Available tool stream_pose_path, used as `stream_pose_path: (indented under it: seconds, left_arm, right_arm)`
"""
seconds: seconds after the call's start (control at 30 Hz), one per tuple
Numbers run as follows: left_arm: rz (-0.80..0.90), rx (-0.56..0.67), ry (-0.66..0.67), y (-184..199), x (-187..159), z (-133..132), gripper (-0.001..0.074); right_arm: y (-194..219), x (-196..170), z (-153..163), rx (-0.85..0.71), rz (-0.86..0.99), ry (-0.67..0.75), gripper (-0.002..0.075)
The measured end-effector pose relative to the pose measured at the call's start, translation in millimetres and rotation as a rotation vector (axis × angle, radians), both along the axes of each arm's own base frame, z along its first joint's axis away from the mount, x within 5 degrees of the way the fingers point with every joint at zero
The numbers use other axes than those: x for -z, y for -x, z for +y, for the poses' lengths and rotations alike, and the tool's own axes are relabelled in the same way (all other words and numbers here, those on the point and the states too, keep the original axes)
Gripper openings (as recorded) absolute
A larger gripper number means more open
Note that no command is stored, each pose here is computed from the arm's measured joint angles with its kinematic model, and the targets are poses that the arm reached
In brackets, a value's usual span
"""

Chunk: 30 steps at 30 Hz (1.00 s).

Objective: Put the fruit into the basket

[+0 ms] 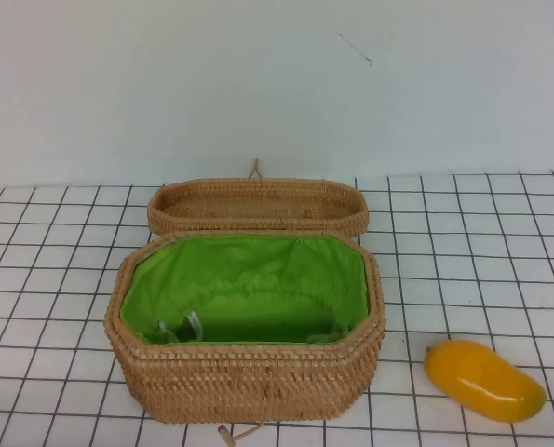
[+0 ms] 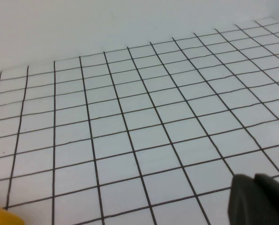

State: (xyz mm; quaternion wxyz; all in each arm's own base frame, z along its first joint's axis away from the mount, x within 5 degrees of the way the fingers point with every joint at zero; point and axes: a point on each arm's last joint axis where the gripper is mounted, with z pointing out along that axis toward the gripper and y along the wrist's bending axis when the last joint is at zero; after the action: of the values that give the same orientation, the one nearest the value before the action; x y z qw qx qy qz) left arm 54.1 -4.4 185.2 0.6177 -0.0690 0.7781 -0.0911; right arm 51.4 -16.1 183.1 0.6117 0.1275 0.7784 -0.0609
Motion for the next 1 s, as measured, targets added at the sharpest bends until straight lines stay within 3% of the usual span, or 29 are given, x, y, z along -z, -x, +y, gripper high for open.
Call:
stream_pose_path:
  seconds: [0.73, 1.0]
  left_arm:
    - [0.000, 0.000, 0.000, 0.0, 0.0, 0.0, -0.0003]
    - [0.000, 0.000, 0.000, 0.0, 0.0, 0.0, -0.0002]
  right_arm:
    - [-1.3, -4.8, 0.6, -0.010, -0.053, 0.012, -0.0003]
    - [-3.3, -16.3, 2.5, -0.034, -0.177, 0.037, -0.0003]
